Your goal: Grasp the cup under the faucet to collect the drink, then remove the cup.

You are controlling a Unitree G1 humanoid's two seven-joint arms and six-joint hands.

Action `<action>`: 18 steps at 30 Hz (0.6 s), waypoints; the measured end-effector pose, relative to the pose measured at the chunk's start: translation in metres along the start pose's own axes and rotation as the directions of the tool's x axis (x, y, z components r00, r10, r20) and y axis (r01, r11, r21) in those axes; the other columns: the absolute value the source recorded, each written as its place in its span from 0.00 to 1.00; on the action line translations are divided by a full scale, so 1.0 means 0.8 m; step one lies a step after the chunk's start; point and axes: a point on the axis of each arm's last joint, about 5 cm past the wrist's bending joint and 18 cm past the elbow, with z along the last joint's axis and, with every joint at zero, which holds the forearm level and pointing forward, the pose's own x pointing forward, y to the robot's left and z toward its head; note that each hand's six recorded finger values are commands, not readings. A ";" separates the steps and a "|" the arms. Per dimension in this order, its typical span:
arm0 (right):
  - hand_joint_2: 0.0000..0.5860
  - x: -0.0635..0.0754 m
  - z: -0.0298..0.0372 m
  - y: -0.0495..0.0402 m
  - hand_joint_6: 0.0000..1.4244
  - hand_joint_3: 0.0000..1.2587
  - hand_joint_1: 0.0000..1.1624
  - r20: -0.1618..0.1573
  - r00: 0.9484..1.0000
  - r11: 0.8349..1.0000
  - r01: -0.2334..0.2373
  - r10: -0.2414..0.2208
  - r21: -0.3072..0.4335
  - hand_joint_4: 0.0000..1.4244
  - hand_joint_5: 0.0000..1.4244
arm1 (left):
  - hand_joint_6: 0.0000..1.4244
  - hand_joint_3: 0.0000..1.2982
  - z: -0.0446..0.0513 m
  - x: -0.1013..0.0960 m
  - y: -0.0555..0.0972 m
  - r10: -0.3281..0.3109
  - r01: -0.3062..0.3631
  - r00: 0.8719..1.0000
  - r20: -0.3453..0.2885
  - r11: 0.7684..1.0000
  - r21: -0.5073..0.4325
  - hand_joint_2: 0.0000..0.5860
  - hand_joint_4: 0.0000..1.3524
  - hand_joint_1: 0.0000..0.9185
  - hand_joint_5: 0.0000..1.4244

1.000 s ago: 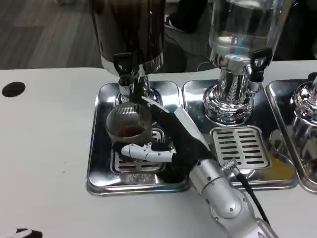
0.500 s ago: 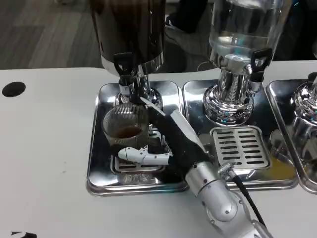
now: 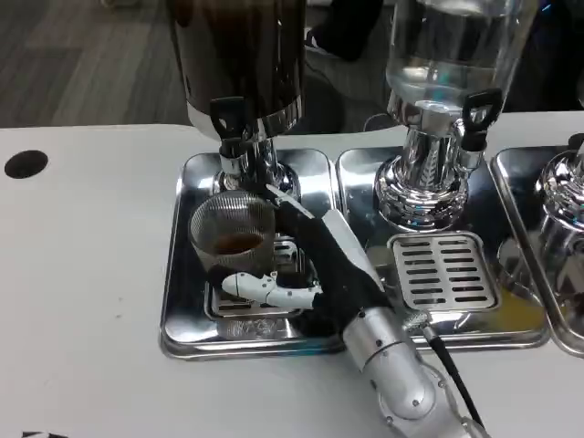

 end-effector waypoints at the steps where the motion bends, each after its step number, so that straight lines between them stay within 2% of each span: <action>1: 0.14 0.000 0.0000 0.000 0.02 0.11 0.63 0.000 1.000 1.000 0.002 -0.002 0.000 0.13 0.14 | 0.36 0.30 0.000 0.000 0.000 -0.001 0.001 1.000 0.000 1.000 0.000 0.13 0.20 0.00 0.25; 13: 0.14 0.001 0.0007 0.001 0.02 0.11 0.61 0.002 1.000 1.000 0.014 -0.014 0.002 0.13 0.15 | 0.36 0.30 0.001 -0.005 0.001 -0.005 0.005 1.000 -0.001 1.000 -0.001 0.13 0.20 0.00 0.25; 18: 0.15 0.001 -0.0010 0.003 0.01 0.11 0.61 -0.007 0.999 0.999 0.039 -0.039 -0.002 0.13 0.14 | 0.36 0.30 0.003 -0.010 0.000 -0.010 0.010 1.000 -0.004 1.000 -0.008 0.13 0.20 0.00 0.25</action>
